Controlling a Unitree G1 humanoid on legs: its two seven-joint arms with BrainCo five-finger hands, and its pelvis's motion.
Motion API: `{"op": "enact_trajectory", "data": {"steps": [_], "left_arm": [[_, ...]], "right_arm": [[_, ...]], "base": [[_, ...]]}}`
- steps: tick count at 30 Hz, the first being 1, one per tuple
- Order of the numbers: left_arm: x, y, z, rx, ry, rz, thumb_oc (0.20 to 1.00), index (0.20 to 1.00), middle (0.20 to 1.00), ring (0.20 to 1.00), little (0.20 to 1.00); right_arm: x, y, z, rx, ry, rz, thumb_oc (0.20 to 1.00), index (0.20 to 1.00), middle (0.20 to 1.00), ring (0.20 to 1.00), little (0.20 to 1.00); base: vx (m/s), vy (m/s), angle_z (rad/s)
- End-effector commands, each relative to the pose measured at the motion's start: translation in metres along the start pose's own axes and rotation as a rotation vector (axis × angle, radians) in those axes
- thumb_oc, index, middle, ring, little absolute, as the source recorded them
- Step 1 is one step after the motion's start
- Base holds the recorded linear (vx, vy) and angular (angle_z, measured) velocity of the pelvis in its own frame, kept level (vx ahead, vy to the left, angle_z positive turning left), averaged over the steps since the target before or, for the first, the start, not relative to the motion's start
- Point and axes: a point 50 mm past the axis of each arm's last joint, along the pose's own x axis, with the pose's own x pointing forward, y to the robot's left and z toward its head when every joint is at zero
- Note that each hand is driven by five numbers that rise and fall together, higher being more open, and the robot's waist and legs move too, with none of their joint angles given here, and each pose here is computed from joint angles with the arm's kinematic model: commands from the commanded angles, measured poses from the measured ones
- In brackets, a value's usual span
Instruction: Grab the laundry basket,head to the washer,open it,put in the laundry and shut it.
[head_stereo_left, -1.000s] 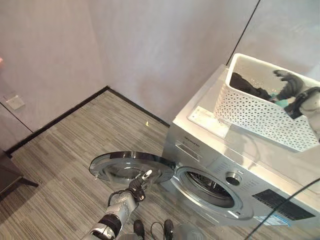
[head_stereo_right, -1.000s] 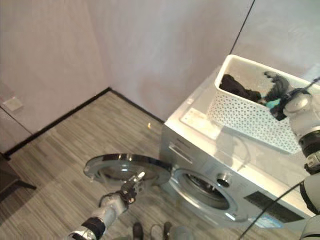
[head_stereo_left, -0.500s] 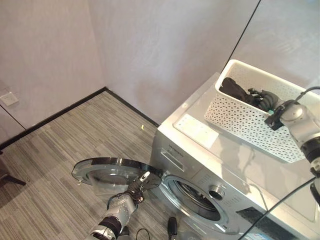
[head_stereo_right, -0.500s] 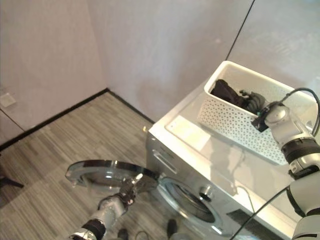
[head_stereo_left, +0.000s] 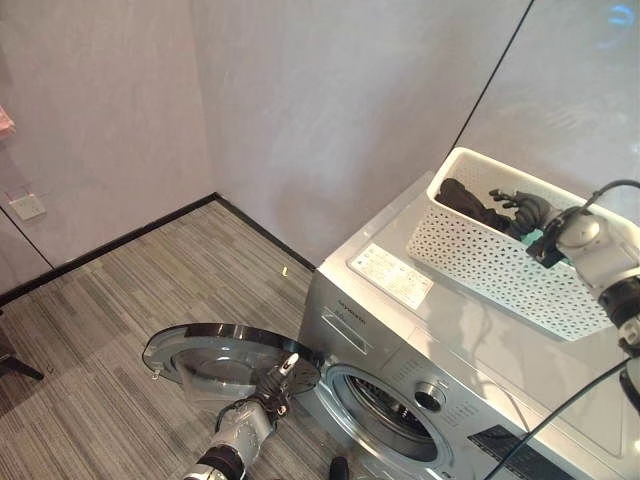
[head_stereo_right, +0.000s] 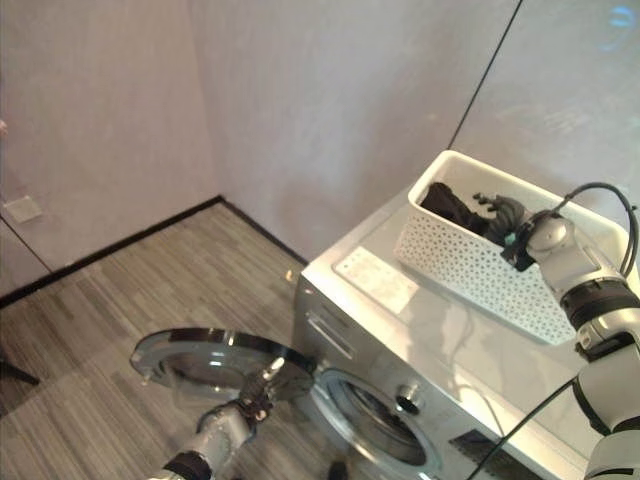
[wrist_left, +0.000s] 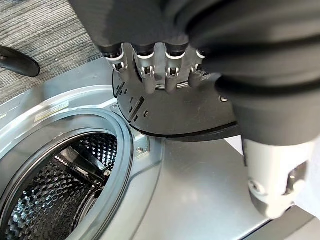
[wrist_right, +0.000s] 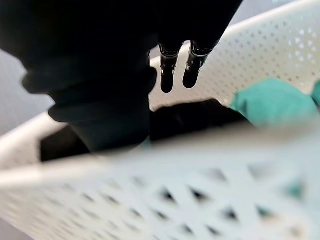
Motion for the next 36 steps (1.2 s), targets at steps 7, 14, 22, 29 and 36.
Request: {"op": "enact_trajectory", "data": {"steps": [7,14,22,29,36], "left_arm": [[0.003,-0.020,-0.006,0.048,0.007,-0.104,1.000,1.000,1.000,1.000,1.000],[0.002,-0.013,0.002,0.034,-0.029,-0.089,1.000,1.000,1.000,1.000,1.000],[-0.004,-0.009,0.001,0.018,-0.054,-0.117,1.000,1.000,1.000,1.000,1.000],[-0.008,-0.006,-0.003,0.015,-0.047,-0.120,1.000,1.000,1.000,1.000,1.000],[-0.007,-0.005,-0.009,0.028,-0.016,-0.107,1.000,1.000,1.000,1.000,1.000]], "right_arm": [[-0.025,-0.083,0.043,-0.037,-0.148,-0.228,1.000,1.000,1.000,1.000,1.000],[-0.022,-0.094,0.027,-0.023,-0.030,-0.267,1.000,1.000,1.000,1.000,1.000],[-0.030,-0.112,0.003,-0.011,0.109,-0.321,1.000,1.000,1.000,1.000,1.000],[-0.032,-0.111,-0.011,0.011,0.152,-0.329,1.000,1.000,1.000,1.000,1.000],[-0.023,-0.098,-0.005,-0.025,0.145,-0.279,1.000,1.000,1.000,1.000,1.000]], "base": [[0.01,0.014,-0.06],[0.02,-0.023,-0.07],[0.05,-0.070,0.09],[0.07,-0.068,0.21],[0.04,-0.023,0.08]]}}
